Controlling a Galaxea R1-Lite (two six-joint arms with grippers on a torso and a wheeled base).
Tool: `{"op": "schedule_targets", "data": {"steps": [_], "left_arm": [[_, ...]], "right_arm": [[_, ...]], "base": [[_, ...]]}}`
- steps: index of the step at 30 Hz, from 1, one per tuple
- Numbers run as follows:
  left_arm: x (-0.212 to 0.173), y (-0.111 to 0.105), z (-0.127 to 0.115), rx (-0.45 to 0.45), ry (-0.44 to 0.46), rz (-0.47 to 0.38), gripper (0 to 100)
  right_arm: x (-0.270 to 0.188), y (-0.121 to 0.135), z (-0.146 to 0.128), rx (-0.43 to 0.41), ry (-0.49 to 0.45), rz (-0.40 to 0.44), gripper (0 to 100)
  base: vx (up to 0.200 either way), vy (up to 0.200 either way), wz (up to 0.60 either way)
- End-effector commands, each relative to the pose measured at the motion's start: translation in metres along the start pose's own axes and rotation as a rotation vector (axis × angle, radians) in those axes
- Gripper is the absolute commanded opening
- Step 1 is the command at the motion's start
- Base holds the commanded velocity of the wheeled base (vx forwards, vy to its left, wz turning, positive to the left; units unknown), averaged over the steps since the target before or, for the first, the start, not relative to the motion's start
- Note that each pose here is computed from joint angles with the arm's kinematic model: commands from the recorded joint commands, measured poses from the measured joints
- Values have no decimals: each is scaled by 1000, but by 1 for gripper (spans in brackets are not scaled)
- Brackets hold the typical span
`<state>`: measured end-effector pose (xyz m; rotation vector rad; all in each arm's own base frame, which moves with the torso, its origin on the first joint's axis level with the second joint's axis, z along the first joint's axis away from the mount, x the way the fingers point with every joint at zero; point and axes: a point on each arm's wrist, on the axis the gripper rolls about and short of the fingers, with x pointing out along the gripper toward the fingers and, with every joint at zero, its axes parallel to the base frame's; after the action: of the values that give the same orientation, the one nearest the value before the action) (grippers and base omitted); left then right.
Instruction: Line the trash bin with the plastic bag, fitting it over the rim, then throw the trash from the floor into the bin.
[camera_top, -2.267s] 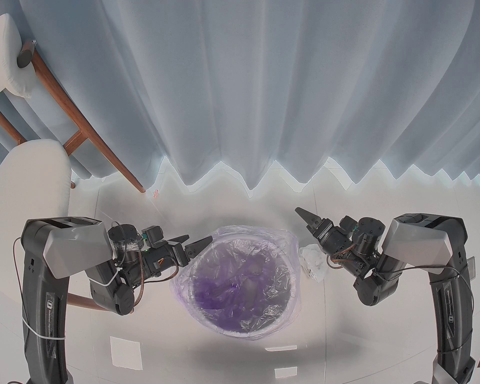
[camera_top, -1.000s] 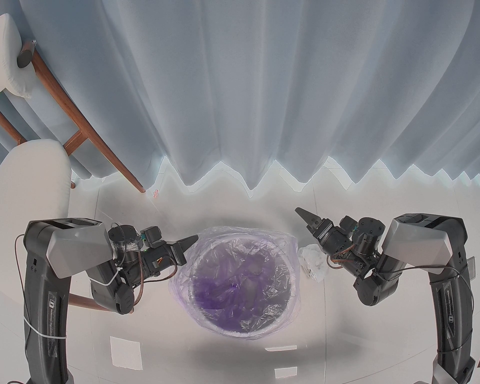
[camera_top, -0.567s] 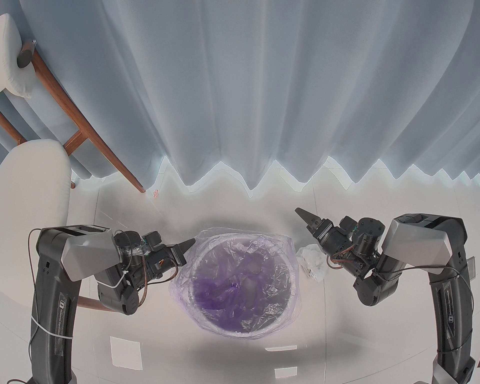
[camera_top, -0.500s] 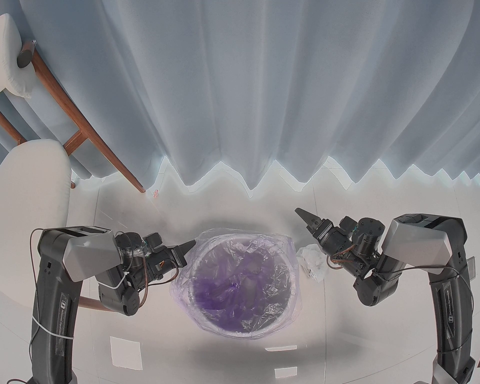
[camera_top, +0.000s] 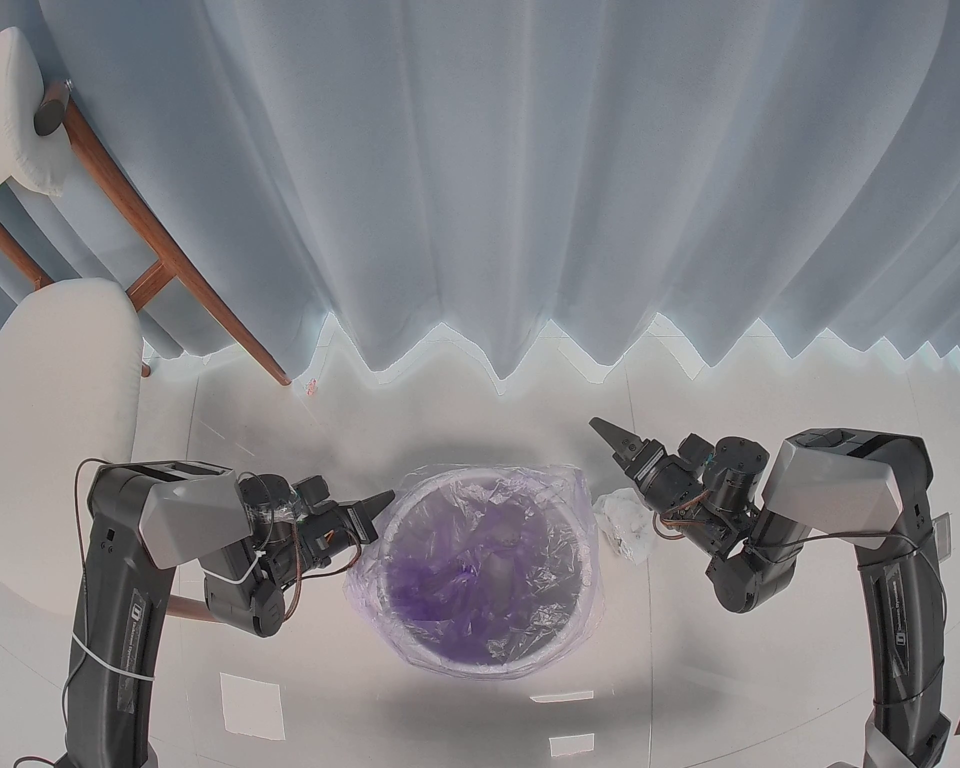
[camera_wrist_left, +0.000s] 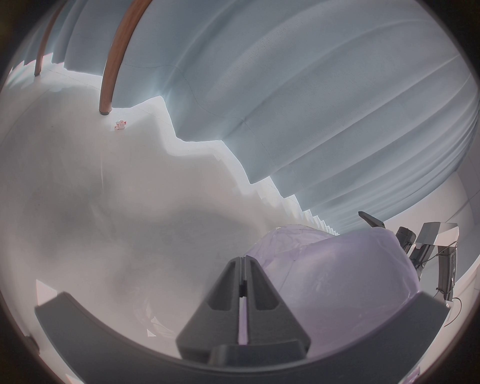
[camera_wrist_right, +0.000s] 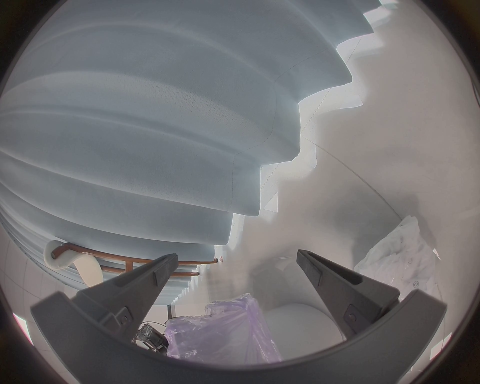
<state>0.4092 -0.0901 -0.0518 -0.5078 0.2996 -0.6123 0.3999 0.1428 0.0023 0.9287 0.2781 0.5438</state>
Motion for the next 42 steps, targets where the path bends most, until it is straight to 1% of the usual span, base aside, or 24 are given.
{"op": "schedule_targets", "data": {"steps": [1,7,8,12,19,20,23,27,28,29,34,35,36,39,40,42], "left_arm": [[0,1,-2,1,0,6,0],[1,0,-3,3,-5,22,0],[1,0,-3,4,-7,23,100],[2,-1,-1,6,-25,41,100],[3,-8,5,16,-42,40,100],[3,-13,10,23,-67,51,100],[4,-23,19,38,-103,61,100],[3,-31,28,55,-127,64,100],[0,-36,35,63,-143,64,100],[0,-37,36,64,-146,64,100],[-11,-66,57,98,-188,40,100],[-13,-69,59,102,-191,37,100],[-16,-78,64,117,-198,26,100],[-20,-87,72,139,-214,12,100],[-25,-98,82,171,-242,-1,100],[-32,-110,94,198,-278,-10,100]], "right_arm": [[1,1,1,-5,-9,15,100],[1,1,1,-7,-11,17,100],[1,1,1,-7,-11,17,100],[1,1,1,-7,-12,18,100],[1,1,2,-7,-13,17,100],[1,1,2,-7,-12,16,100],[1,1,2,-7,-12,16,100],[1,1,2,-7,-12,16,100],[1,1,1,-7,-11,17,100],[1,1,2,-7,-12,16,100],[1,1,1,-7,-12,18,100],[1,1,2,-7,-12,16,100],[1,1,2,-9,-12,16,100],[1,1,2,-13,-12,16,100],[1,1,1,-16,-11,17,100],[1,1,1,-18,-11,17,100]], "base": [[0,0,0],[0,0,0],[0,0,0],[0,0,0],[0,0,0],[0,0,0],[0,0,0],[0,0,0],[0,0,0],[0,0,0],[0,0,0],[0,0,0],[0,0,0],[0,0,0],[0,0,0],[0,0,0]]}}
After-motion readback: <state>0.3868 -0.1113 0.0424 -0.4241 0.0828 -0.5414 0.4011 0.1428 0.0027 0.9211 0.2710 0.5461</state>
